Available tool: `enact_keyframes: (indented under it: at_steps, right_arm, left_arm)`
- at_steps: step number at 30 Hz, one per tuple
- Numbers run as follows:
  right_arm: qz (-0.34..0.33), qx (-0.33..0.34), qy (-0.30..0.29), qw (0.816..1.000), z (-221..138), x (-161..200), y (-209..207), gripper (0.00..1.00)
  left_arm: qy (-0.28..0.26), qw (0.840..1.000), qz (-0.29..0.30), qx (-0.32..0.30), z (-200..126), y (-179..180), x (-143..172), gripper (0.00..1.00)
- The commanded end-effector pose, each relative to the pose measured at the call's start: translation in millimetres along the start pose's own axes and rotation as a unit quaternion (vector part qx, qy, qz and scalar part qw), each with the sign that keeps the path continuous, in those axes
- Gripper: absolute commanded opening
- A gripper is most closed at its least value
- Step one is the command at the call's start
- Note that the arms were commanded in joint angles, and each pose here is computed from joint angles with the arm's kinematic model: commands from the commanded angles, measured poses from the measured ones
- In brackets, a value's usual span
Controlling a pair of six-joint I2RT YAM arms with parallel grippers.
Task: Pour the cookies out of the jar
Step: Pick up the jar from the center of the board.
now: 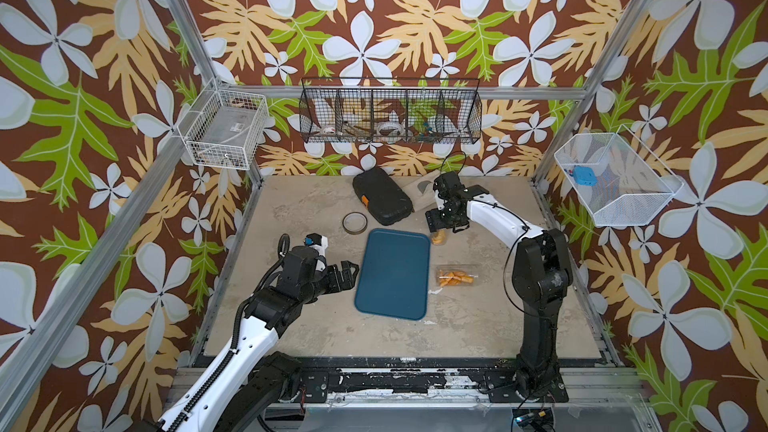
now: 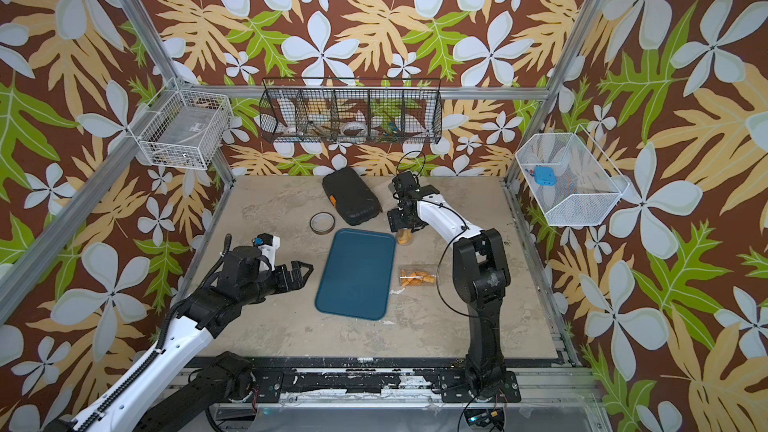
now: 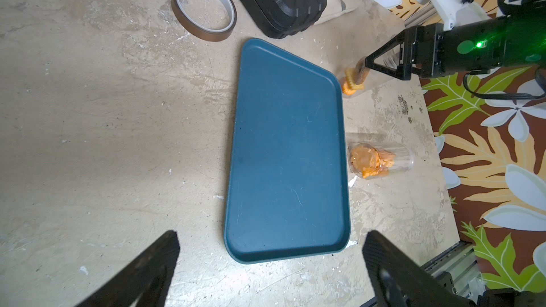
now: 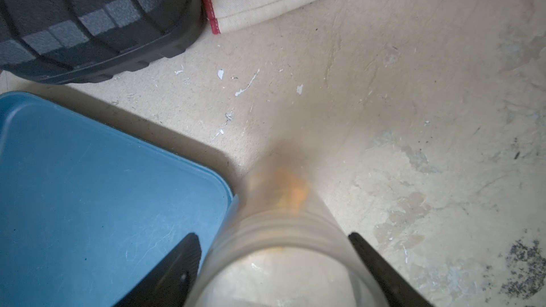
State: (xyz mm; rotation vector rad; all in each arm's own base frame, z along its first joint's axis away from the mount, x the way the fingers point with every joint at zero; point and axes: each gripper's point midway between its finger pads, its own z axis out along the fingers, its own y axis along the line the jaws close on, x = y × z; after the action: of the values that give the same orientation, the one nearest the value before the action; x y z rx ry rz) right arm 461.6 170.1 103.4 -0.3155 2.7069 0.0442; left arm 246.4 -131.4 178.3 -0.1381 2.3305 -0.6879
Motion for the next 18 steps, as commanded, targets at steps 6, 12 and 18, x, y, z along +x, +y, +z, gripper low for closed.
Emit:
enact_keyframes:
  at_steps: [6,12,18]
  right_arm:
    - [-0.002,0.009,-0.004,1.000,-10,0,-4,0.67]
    - [0.006,0.000,-0.017,1.000,-24,-3,-8,0.64]
    - [0.047,-0.091,-0.061,0.993,-82,-10,0,0.61]
  left_arm:
    - [-0.004,1.000,0.000,-0.004,0,0,-3,1.00]
    - [-0.004,1.000,-0.007,0.008,0,-5,-5,1.00]
    - [0.023,0.995,-0.049,0.085,8,-36,-6,1.00]
